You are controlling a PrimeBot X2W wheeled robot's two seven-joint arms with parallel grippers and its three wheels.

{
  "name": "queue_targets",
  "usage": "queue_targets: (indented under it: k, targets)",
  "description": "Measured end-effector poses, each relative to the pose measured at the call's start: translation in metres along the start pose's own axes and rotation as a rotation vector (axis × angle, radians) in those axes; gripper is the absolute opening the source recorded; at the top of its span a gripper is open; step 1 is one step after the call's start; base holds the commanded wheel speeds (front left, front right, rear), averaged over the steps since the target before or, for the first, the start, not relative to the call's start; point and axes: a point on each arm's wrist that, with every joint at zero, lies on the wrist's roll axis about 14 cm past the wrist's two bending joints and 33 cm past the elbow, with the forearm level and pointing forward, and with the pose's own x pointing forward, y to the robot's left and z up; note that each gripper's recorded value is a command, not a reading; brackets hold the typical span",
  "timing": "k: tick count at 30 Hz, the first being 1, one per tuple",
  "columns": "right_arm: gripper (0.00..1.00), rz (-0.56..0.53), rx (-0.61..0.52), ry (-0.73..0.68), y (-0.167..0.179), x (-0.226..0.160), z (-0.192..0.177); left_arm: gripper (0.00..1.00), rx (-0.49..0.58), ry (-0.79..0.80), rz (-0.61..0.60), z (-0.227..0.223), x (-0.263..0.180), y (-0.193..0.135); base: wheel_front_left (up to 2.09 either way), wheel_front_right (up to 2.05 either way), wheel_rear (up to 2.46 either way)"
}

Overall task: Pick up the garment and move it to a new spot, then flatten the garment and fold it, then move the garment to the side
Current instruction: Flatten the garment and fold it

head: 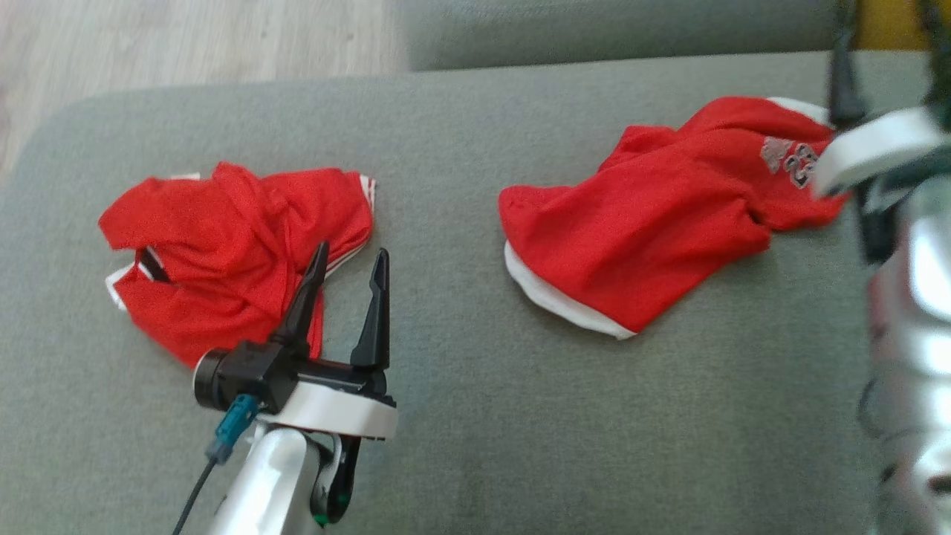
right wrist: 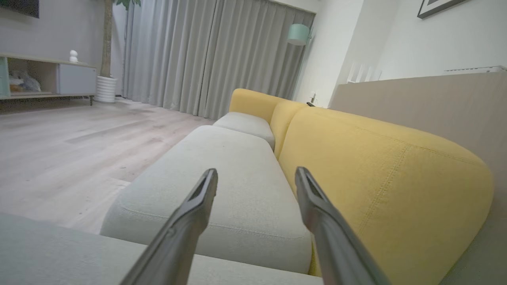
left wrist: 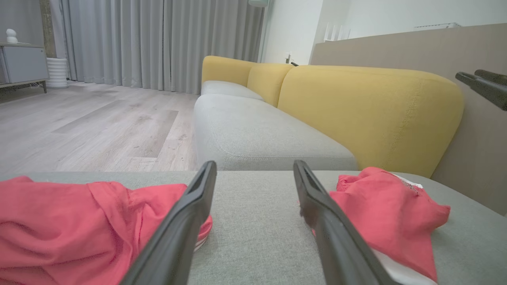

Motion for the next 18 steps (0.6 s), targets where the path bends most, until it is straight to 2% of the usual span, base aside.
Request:
queue_targets:
  k: [7, 14, 18]
  targets:
    - [1.0, -0.024, 0.159, -0.037, 0.021, -0.058, -0.004, 1.0, -0.014, -0.011, -0.041, 0.004, -0.004, -0.018, 0.0, 0.0, 0.0]
    - [1.0, -0.039, 0.318, 0.091, 0.04, -0.144, -0.055, 1.0, -0.016, -0.01, -0.084, 0.004, -0.003, -0.035, 0.0, 0.0, 0.0]
    - [1.0, -0.034, 0.355, 0.143, 0.051, -0.162, -0.071, 1.0, -0.018, -0.002, -0.088, 0.001, -0.002, -0.036, 0.0, 0.0, 0.0]
